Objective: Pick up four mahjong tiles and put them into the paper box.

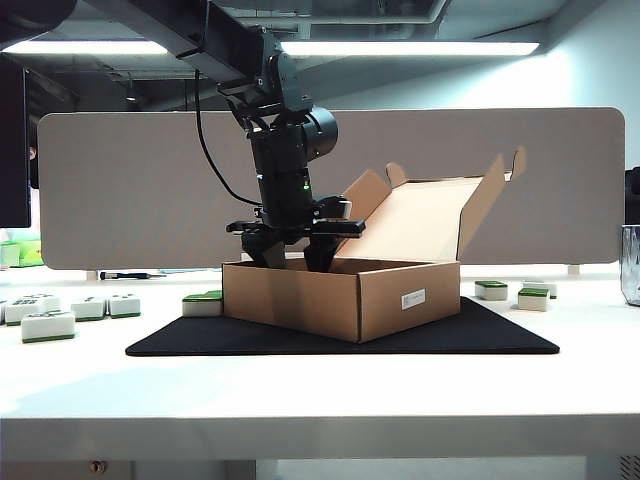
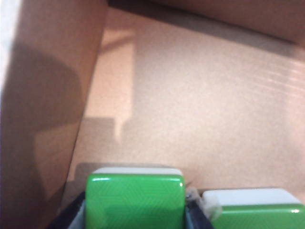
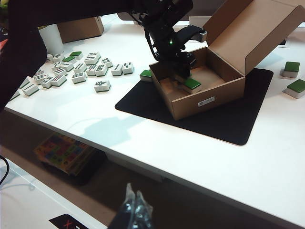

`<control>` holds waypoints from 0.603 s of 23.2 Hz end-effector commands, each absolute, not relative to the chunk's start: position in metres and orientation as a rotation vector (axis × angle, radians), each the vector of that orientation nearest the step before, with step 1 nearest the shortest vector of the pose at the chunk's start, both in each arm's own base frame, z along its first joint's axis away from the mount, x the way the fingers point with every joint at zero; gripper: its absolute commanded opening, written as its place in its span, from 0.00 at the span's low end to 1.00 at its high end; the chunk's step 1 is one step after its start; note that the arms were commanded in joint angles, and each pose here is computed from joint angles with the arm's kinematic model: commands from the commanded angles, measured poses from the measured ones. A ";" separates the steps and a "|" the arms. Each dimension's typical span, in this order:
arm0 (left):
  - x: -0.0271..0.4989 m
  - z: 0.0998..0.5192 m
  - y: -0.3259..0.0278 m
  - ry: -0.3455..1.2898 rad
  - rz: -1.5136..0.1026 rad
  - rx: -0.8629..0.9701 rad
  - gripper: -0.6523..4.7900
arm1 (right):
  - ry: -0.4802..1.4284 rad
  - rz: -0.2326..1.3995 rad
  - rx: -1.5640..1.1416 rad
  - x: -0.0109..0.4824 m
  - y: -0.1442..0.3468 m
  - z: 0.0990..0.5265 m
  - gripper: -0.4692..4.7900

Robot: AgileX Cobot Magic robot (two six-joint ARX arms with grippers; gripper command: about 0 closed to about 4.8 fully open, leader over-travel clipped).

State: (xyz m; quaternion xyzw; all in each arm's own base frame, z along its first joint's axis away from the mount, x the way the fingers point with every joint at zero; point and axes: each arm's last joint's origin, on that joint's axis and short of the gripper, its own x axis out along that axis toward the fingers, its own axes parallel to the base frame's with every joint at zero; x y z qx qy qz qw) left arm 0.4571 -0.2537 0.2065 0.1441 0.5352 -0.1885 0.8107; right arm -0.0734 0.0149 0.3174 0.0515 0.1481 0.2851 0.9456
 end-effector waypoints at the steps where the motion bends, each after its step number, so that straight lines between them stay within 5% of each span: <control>1: 0.454 0.205 -0.254 1.173 -0.404 0.317 0.65 | 0.276 0.584 0.096 -0.076 0.015 0.318 0.09; 10: 0.449 0.227 -0.254 1.129 -0.416 0.306 0.66 | 0.276 0.580 0.096 -0.076 0.015 0.318 0.09; 14: 0.438 0.268 -0.249 1.054 -0.461 0.262 0.66 | 0.276 0.580 0.095 -0.076 0.015 0.318 0.09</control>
